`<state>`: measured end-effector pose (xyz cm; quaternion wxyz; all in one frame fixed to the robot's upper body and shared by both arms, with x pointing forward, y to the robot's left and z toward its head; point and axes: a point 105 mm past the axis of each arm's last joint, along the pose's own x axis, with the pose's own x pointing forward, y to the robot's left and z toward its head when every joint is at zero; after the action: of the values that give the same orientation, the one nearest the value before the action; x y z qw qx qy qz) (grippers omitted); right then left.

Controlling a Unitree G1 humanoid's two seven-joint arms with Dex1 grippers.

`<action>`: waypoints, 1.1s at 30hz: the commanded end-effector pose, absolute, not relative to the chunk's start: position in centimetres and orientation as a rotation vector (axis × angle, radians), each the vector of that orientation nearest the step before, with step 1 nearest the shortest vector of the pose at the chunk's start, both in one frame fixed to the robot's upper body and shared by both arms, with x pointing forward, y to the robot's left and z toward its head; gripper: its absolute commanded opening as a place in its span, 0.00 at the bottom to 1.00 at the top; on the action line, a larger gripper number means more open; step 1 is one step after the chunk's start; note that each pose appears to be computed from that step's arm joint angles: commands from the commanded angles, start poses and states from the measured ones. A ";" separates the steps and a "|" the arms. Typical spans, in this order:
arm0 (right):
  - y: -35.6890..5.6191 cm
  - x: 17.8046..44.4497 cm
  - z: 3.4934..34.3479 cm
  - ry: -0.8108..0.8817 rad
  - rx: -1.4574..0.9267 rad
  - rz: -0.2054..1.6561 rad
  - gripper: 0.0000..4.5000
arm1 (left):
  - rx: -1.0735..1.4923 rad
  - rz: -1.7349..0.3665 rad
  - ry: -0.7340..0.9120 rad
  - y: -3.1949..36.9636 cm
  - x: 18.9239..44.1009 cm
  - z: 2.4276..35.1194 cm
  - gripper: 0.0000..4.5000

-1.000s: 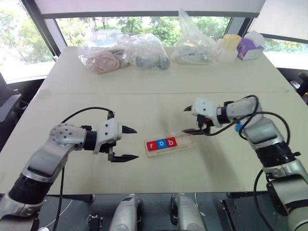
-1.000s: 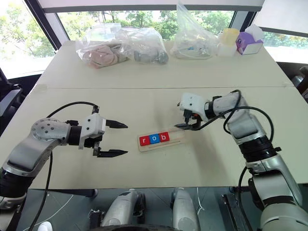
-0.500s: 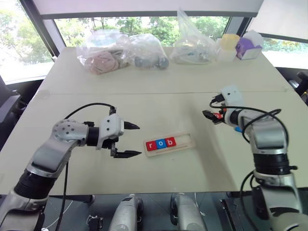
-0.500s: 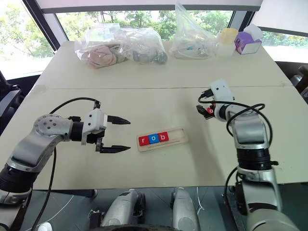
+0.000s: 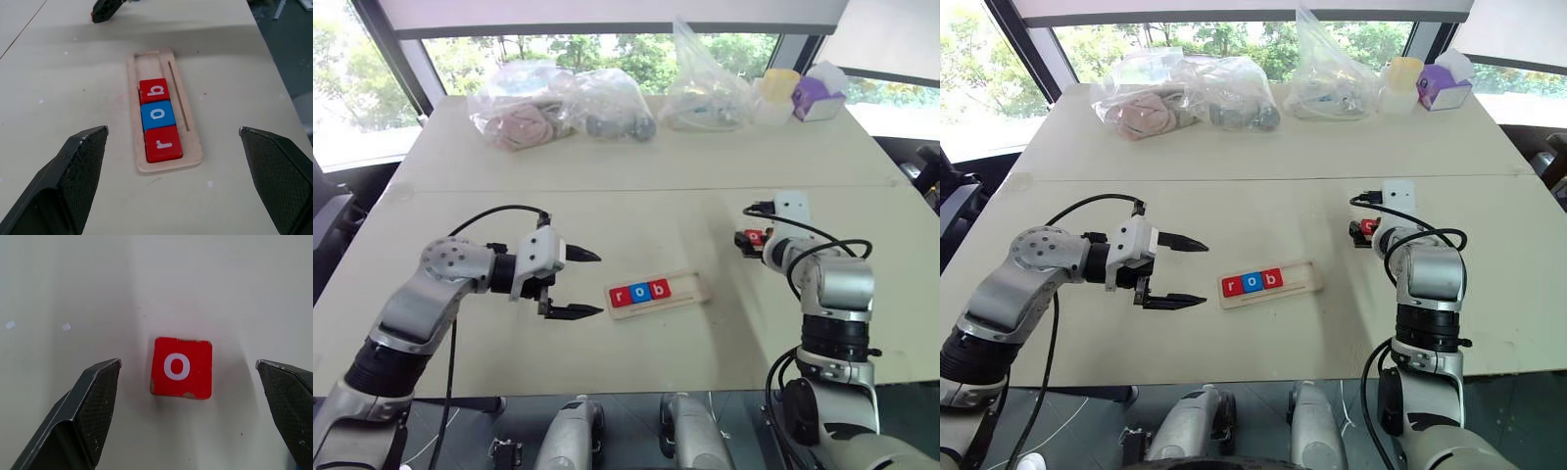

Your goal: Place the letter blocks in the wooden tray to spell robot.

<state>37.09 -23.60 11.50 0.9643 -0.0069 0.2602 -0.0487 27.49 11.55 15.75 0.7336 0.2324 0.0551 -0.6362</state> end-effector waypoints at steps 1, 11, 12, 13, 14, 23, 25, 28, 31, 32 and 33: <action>-23.5 37.5 12.2 0.497 0.013 -0.102 0.99 | 0.517 -1.392 0.058 11.5 27.4 17.5 1.00; -22.2 37.9 11.4 0.520 0.025 -0.065 0.88 | 0.470 -1.376 0.041 11.3 27.4 18.3 1.00; -22.1 38.0 11.4 0.522 0.021 -0.064 0.82 | 0.471 -1.375 0.042 11.3 27.4 18.3 1.00; -22.1 38.0 11.3 0.522 0.019 -0.063 0.71 | 0.472 -1.374 0.043 11.3 27.4 18.3 1.00; -22.0 38.0 11.2 0.522 0.018 -0.061 0.58 | 0.472 -1.374 0.045 11.3 27.3 18.2 1.00; -21.5 37.6 11.4 0.511 -0.037 -0.038 0.26 | 0.480 -1.369 0.065 11.2 27.0 17.5 1.00; -21.3 37.2 11.8 0.498 -0.067 -0.024 0.26 | 0.480 -1.366 0.063 11.2 27.0 17.4 1.00; -21.0 36.4 12.4 0.491 -0.091 0.000 0.26 | 0.479 -1.363 0.061 11.2 27.0 17.5 1.00; -20.3 34.4 13.2 0.477 -0.129 0.048 0.26 | 0.477 -1.361 0.059 11.2 27.0 17.5 1.00; -20.2 33.8 13.2 0.479 -0.138 0.055 0.26 | 0.477 -1.361 0.058 11.2 27.0 17.5 1.00; -20.1 33.2 13.2 0.481 -0.140 0.056 0.26 | 0.476 -1.361 0.058 11.2 27.0 17.5 1.00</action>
<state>33.78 -20.40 11.56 0.9621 -0.0610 0.2649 0.0212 27.30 11.30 16.80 0.7539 0.2056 0.0412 -0.6226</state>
